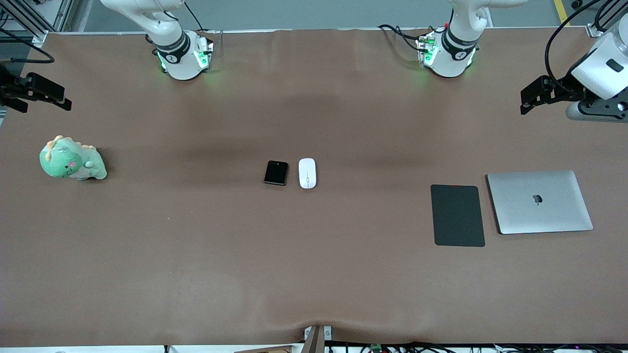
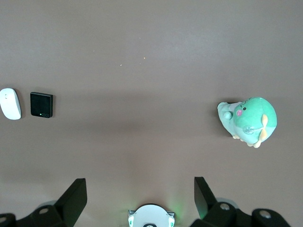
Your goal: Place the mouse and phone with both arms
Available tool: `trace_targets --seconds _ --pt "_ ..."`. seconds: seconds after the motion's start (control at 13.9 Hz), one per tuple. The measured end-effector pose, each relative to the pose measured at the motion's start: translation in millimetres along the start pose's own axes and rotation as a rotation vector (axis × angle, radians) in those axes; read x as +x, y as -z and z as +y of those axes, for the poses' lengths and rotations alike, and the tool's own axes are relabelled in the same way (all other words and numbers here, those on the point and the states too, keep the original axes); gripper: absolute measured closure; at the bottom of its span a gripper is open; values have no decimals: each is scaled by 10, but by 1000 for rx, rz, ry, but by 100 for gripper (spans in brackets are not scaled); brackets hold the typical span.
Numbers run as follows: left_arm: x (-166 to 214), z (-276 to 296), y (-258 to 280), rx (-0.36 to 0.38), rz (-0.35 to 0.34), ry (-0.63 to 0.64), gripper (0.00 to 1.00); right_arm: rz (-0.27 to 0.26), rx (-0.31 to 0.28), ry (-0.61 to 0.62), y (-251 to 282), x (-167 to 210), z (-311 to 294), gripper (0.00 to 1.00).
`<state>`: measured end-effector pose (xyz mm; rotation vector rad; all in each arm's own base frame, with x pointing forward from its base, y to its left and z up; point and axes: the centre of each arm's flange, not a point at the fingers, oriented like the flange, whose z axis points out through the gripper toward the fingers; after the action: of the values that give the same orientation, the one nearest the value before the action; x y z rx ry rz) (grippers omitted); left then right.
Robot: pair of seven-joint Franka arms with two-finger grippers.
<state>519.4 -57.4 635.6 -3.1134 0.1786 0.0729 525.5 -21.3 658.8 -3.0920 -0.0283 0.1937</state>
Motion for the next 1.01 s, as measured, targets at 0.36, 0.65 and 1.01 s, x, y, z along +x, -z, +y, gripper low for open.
trace_targets --seconds 0.36,0.65,1.01 --pt "-1 -1 -10 0 -4 0 0 0 0 1 0 0 -6 0" --pt "-2 103 1 2 -2 -19 0 1 0 -2 1 1 13 0" --pt "171 422 -75 -8 52 -39 0 2 1 -10 -6 10 56 0"
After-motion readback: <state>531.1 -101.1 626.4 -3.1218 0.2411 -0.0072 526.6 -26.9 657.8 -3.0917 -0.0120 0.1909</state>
